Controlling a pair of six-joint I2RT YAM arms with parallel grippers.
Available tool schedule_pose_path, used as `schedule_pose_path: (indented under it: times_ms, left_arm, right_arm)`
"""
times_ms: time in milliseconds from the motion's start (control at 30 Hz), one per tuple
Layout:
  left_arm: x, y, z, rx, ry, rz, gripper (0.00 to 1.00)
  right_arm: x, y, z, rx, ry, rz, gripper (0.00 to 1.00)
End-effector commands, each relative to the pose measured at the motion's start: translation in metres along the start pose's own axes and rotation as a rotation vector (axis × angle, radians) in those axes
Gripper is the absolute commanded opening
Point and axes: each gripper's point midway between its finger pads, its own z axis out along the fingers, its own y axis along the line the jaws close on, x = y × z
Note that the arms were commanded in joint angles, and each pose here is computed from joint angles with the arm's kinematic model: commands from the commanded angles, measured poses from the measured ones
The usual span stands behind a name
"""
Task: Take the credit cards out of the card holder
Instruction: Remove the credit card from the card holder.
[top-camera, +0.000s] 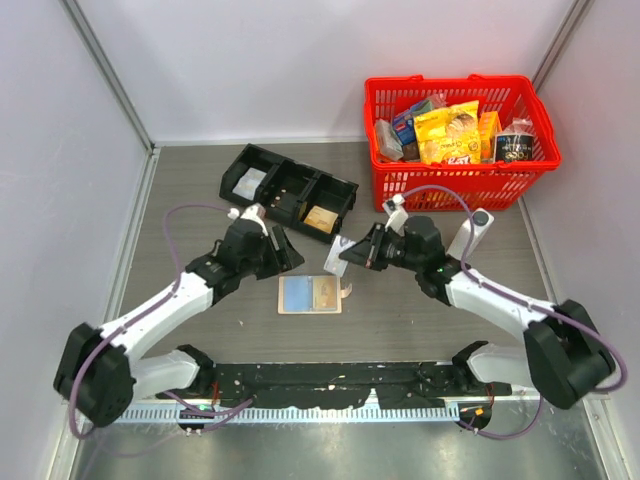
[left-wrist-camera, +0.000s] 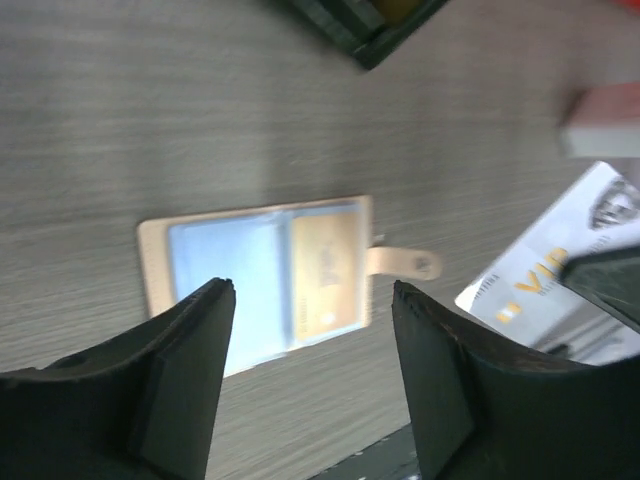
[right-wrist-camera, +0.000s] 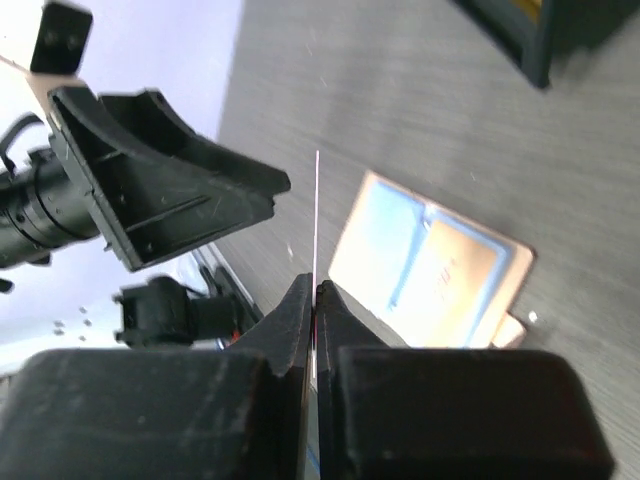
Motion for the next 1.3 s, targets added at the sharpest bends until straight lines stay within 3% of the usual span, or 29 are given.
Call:
schedule_pose_path:
  times_ms: [0, 200, 433, 667, 900, 1067, 1200, 1267]
  left_arm:
    - [-0.054, -0.054, -0.043, 0.191, -0.206, -0.034, 0.71]
    - [-0.075, -0.105, -0.090, 0.497, -0.325, -0.080, 0.81]
    - [-0.080, -0.137, -0.107, 0.704, -0.347, -0.095, 0.80]
    - [-0.075, -0.162, -0.103, 0.844, -0.308, -0.090, 0.69]
    - [-0.071, -0.176, -0.098, 0.869, -0.287, -0.066, 0.59]
    - [-0.074, -0.177, -0.096, 0.869, -0.303, -0.068, 0.48]
    - [-0.076, -0.178, -0.100, 0.889, -0.323, -0.068, 0.22]
    - [-0.074, -0.175, -0.097, 0.866, -0.320, -0.050, 0.11]
  right_arm:
    - [-0.063, 0.056, -0.025, -0.144, -0.345, -0.050, 0.01]
    - [-0.091, 0.096, -0.052, -0.273, -0.559, -0.086, 0.01]
    - [-0.093, 0.122, -0.060, -0.402, -0.582, -0.080, 0.01]
    - [-0.087, 0.131, -0.056, -0.470, -0.538, -0.061, 0.01]
    - [-0.084, 0.135, -0.053, -0.514, -0.523, -0.044, 0.01]
    - [-0.080, 0.134, -0.049, -0.529, -0.506, -0.033, 0.01]
    - [-0.074, 0.134, -0.045, -0.526, -0.483, -0.035, 0.01]
    - [-0.073, 0.131, -0.044, -0.512, -0.473, -0.037, 0.08]
